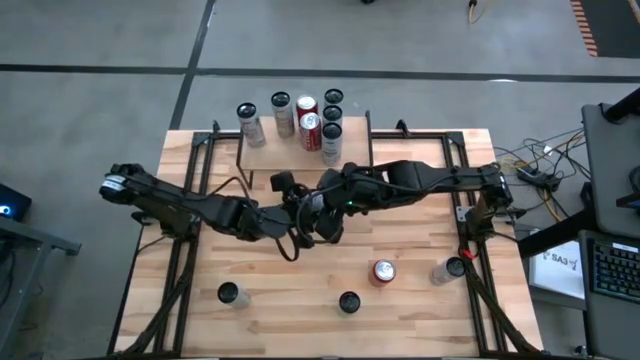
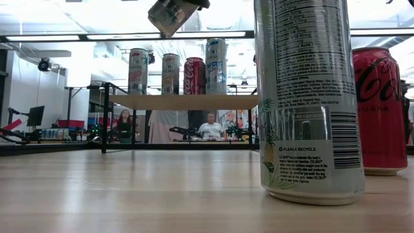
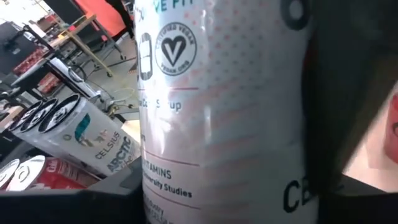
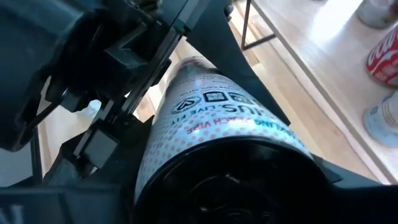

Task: Place canned beverage on shelf
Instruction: Put the white soda can aligned with the other white soda can on the shelf

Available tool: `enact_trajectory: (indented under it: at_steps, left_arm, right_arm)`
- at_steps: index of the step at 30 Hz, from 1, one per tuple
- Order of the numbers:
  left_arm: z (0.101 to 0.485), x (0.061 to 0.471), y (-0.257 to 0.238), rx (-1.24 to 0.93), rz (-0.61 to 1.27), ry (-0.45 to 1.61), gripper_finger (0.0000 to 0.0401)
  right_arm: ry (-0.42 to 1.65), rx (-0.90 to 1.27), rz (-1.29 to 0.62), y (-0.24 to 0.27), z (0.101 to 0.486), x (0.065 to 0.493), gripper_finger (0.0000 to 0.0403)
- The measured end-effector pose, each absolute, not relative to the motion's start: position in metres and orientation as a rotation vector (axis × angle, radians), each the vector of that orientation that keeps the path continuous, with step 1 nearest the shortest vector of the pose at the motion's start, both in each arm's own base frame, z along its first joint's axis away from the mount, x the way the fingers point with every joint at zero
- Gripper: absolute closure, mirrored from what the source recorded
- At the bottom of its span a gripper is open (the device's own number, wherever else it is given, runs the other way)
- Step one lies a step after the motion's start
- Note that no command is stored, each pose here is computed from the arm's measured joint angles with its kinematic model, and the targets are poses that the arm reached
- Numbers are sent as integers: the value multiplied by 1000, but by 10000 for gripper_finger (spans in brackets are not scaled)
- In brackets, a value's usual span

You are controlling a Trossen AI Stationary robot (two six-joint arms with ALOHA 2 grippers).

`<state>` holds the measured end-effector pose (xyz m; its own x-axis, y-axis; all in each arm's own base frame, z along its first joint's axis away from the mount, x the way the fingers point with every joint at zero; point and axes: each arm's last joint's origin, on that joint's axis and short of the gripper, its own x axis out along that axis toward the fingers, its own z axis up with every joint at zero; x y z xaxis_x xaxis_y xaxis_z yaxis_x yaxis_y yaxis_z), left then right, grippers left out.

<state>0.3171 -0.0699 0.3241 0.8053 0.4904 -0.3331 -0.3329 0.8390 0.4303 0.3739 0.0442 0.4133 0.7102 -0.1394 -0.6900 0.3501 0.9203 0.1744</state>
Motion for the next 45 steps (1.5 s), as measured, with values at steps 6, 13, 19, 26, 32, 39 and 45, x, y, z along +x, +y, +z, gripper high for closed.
enact_trajectory:
  at_steps: [6,13,19,26,32,39,45]
  left_arm:
    - [329,297,-63,365,446,440,180]
    - [316,253,-30,298,546,307,180]
    - [288,218,15,229,678,64,180]
    - [246,189,63,141,797,-125,180]
    - [230,178,75,131,846,-138,180]
    - [221,183,83,134,879,-100,180]
    - [215,188,87,132,905,-110,180]
  right_arm:
    - [683,315,-271,42,435,357,19]
    - [683,232,-376,37,443,340,30]
    - [665,192,-455,33,449,329,30]
    - [673,173,-451,33,448,329,29]
    - [675,171,-455,33,446,331,29]
    - [660,136,-486,32,447,331,29]
    - [659,135,-486,32,447,332,29]
